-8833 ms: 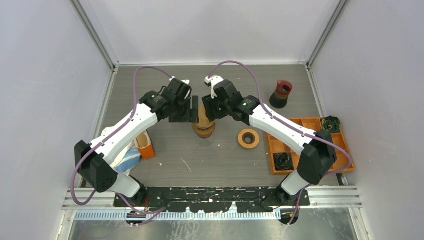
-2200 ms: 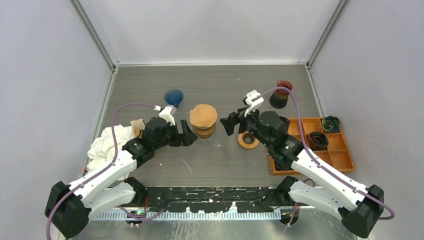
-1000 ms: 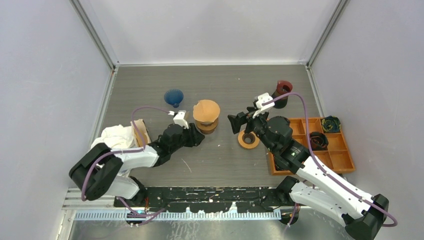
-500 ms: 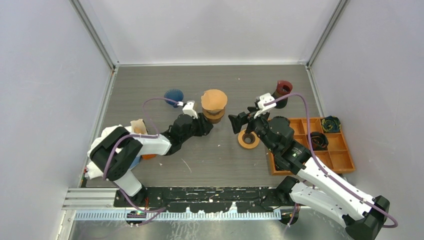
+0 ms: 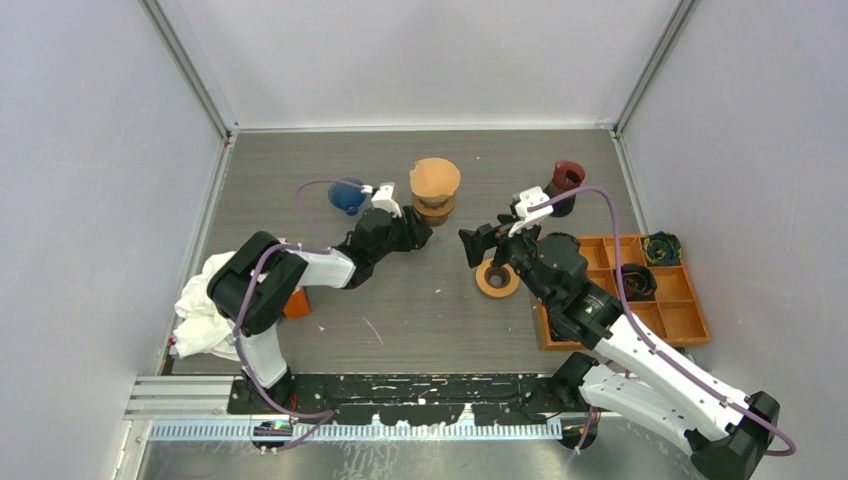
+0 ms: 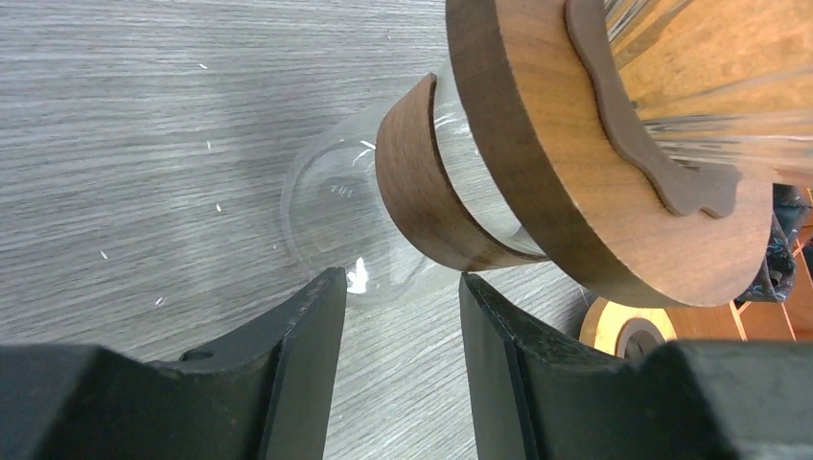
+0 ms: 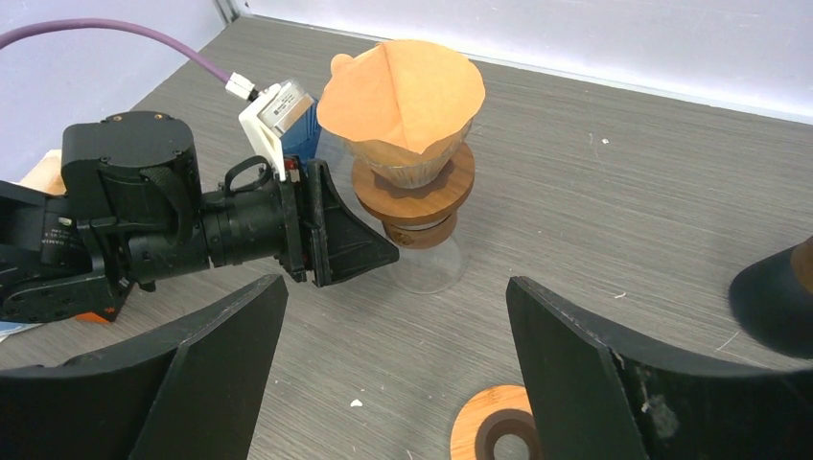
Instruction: Place the coffee filter in the dripper
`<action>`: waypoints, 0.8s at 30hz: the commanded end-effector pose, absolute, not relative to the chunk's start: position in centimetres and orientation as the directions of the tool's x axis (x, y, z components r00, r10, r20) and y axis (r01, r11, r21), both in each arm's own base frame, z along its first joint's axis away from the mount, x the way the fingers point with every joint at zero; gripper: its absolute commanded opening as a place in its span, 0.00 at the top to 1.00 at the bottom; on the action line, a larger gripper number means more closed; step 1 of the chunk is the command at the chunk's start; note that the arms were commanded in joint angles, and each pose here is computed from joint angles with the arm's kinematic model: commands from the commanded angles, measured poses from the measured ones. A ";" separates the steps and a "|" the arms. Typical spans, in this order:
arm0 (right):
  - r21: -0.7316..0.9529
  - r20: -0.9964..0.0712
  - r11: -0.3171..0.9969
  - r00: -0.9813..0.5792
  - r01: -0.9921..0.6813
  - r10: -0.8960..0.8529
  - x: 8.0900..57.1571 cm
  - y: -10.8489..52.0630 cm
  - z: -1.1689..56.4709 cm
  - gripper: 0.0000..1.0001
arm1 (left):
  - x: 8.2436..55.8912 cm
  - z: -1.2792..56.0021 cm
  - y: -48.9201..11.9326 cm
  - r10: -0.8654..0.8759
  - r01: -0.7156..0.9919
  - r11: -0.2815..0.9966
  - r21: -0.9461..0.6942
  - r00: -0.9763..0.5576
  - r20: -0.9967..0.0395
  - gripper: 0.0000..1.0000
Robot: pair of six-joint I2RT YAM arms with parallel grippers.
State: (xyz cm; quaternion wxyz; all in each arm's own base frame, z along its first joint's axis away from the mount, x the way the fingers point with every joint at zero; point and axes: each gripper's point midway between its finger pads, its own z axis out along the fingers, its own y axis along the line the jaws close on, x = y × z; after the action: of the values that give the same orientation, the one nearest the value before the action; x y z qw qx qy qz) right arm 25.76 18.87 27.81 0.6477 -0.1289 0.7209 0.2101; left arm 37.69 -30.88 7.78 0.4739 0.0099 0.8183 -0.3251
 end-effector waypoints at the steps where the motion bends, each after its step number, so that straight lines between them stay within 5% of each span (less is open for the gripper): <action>1: 0.141 -0.990 0.884 -0.073 -0.446 0.121 26.2 18.7 30.3 0.09 | 39.4 10.7 -31.2 -0.330 0.367 0.770 -0.523 -0.473 -0.817 0.50; 24: 0.069 -0.986 0.965 -0.162 -0.252 0.028 29.8 16.7 31.4 0.09 | 32.8 18.7 -20.2 -0.362 0.187 0.855 -0.483 -0.450 -0.816 0.41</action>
State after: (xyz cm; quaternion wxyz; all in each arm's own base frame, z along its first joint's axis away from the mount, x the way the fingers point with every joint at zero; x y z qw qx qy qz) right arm 28.62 18.44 28.88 0.6238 -0.1101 0.7610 0.1398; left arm 33.42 -23.84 16.64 0.5158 -0.0250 0.8004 -0.3045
